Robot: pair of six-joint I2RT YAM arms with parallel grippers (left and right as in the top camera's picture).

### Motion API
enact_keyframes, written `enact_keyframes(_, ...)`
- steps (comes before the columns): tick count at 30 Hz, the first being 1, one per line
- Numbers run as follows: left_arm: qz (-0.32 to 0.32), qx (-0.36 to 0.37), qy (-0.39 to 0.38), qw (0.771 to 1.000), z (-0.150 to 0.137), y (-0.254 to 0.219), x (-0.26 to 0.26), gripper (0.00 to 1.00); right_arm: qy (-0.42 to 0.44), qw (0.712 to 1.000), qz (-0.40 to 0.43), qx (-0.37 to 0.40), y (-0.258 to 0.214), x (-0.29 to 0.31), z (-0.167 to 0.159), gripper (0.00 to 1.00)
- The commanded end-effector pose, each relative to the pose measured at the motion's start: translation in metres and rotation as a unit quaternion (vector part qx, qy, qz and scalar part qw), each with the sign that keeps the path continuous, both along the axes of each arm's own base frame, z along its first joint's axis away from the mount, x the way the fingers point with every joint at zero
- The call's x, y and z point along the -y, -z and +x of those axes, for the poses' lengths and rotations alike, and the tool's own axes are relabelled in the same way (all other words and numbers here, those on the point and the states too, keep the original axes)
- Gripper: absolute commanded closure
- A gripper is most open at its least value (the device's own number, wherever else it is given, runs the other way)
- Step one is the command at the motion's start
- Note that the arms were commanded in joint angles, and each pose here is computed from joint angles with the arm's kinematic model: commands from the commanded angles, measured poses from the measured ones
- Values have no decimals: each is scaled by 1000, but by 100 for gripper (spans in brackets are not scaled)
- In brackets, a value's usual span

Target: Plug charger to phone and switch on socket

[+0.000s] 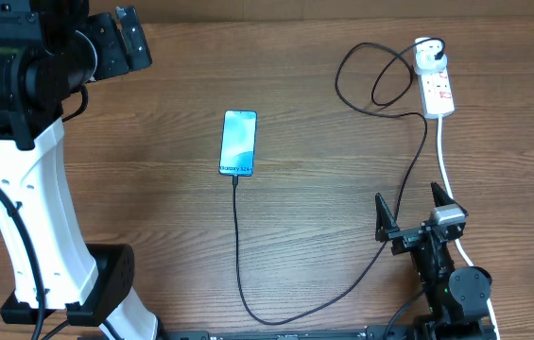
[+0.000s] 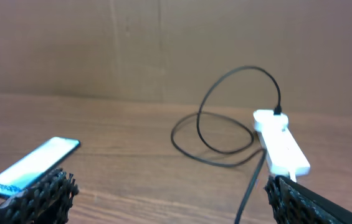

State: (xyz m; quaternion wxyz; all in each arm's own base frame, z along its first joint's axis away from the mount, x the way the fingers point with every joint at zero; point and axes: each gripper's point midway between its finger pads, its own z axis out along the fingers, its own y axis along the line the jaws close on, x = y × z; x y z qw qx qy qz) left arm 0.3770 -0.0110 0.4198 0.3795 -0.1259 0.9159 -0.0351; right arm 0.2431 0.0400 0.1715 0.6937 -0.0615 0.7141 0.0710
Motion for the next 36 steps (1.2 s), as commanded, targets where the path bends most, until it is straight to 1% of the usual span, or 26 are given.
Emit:
enact_keyframes(1, 10, -3, 4, 1000, 2, 2, -1, 0, 18, 1000, -2, 2, 2, 6, 1, 0)
enact_keyframes(31, 10, -3, 4, 1000, 2, 2, -1, 0, 15, 1000, 1, 2, 2, 5, 1, 0)
enact_keyframes(32, 31, -3, 6, 999, 2, 2, -5, 0, 15, 1000, 1, 2, 2, 5, 1, 0)
enact_keyframes(33, 70, -5, 4, 998, 2, 1, -15, 0, 15, 1000, 1, 2, 2, 5, 1, 0)
enact_keyframes(34, 91, -6, 1, 996, 1, 0, -21, 0, 15, 1000, 1, 2, 2, 5, 1, 0)
enact_keyframes(36, 100, -6, -4, 995, 0, -1, -25, 0, 15, 1000, 1, 2, 2, 5, 1, 0)
